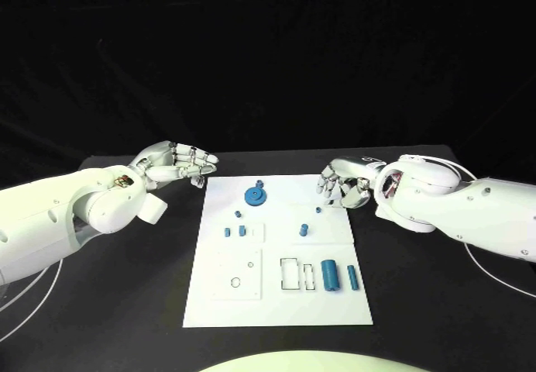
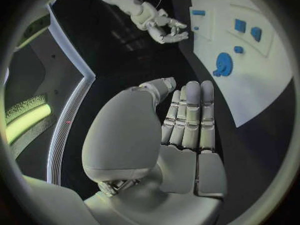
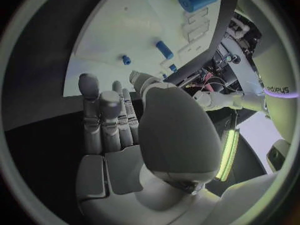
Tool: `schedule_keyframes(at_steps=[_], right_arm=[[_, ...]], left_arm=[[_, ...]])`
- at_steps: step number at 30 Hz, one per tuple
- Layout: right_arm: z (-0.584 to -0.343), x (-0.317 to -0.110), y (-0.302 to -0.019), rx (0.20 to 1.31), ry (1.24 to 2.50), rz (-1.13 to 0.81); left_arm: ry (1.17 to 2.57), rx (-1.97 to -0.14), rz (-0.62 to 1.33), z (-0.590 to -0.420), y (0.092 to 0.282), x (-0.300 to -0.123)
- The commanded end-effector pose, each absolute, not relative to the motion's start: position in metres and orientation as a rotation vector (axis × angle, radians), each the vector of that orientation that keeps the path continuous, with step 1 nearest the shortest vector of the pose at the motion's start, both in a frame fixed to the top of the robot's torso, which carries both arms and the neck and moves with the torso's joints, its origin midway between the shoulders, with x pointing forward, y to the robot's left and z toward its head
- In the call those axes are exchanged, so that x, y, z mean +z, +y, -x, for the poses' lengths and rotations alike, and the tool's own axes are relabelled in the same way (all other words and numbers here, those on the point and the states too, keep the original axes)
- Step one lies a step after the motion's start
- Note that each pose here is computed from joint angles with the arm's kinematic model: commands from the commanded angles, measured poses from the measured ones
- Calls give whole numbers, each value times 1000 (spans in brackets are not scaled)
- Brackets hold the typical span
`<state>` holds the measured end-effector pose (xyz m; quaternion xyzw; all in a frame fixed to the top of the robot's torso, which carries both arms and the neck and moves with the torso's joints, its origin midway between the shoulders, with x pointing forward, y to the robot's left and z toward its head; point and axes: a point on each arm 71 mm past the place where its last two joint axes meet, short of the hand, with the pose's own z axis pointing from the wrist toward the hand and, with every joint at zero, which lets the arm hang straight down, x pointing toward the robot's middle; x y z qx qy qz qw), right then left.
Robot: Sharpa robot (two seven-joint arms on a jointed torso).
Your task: Assemble the parts on the task board
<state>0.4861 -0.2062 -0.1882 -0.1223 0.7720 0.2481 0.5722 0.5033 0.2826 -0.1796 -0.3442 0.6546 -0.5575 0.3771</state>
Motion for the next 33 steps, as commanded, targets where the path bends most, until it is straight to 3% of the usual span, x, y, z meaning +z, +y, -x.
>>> schedule_keyframes(at_steps=[1,33], right_arm=[[-483,-191,-203,479,1743,394],[-478,-217,-181,474,1766,437]], left_arm=[[1457,-1532,1030,-507,288,-171],[1456,-1581,1024,-502,281,-170]])
